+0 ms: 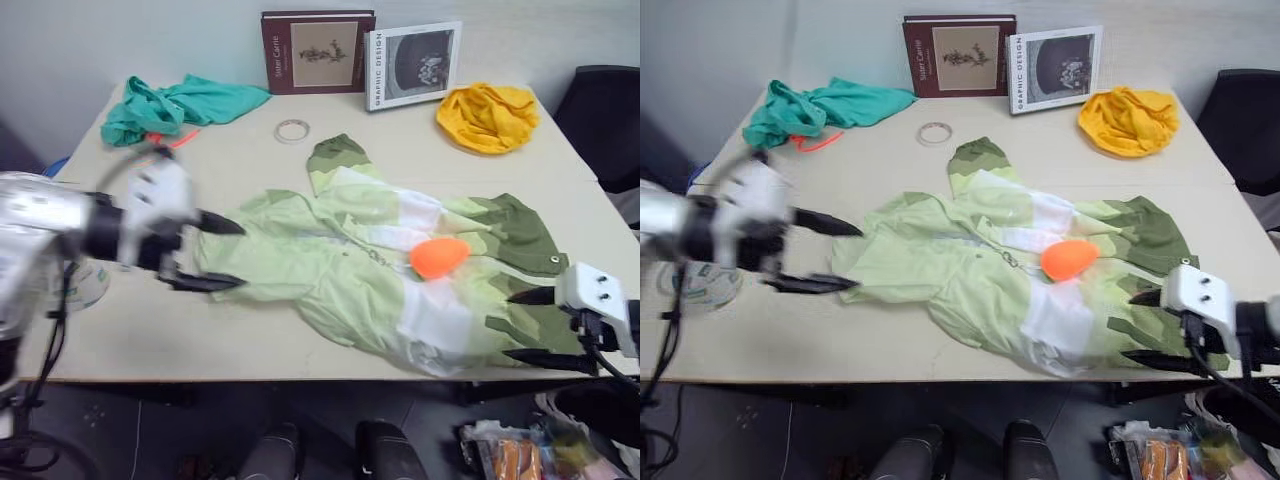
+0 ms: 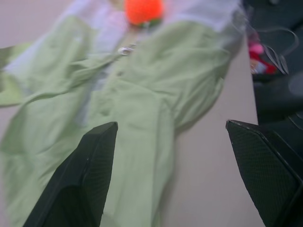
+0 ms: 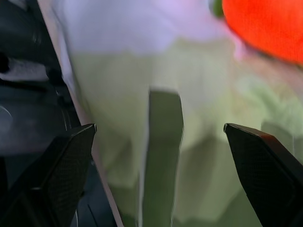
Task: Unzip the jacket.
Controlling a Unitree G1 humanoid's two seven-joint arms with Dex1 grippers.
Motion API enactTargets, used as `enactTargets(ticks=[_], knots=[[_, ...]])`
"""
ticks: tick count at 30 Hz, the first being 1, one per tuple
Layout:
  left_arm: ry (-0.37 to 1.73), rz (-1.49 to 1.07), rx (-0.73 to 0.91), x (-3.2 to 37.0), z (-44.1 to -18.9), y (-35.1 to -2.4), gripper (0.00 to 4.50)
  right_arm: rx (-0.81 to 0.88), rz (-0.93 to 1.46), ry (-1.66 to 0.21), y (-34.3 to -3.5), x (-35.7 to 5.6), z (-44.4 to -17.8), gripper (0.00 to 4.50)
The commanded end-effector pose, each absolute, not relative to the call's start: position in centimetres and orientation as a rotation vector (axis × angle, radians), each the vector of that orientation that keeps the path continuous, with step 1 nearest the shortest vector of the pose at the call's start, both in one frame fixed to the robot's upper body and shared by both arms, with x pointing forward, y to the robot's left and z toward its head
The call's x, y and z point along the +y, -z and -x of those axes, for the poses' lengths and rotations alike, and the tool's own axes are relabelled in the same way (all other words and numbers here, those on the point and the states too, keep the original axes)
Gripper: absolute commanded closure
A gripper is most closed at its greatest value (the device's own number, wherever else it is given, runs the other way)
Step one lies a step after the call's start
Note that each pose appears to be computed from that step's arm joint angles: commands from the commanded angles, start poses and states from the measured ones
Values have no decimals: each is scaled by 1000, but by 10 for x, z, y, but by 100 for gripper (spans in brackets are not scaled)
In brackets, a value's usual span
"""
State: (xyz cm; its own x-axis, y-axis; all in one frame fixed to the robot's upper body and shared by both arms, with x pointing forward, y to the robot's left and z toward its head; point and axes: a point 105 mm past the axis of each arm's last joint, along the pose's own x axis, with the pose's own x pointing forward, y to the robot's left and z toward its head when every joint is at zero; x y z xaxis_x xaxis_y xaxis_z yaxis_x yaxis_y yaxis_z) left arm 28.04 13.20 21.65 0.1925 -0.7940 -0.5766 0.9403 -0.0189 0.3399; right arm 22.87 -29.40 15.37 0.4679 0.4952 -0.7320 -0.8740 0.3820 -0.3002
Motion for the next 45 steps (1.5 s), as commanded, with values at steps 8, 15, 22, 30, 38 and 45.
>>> enactTargets(ticks=[8,15,22,30,38,45], knots=[[1601,-1093,146,41,-318,-149,65,632,957,-782,-142,-336,-240,0],[1635,-1175,129,36,-323,-129,182,652,910,-819,-134,-331,-236,123],[1623,-1063,173,52,-313,-130,406,648,881,-866,-130,-318,-237,374],[1561,-862,347,100,-266,-124,450,655,900,-1036,-117,-294,-222,444],[1389,-774,409,114,-261,-122,450,595,916,-1037,-121,-290,-219,444],[1340,-659,434,128,-259,-128,323,575,846,-982,-143,-287,-229,283]])
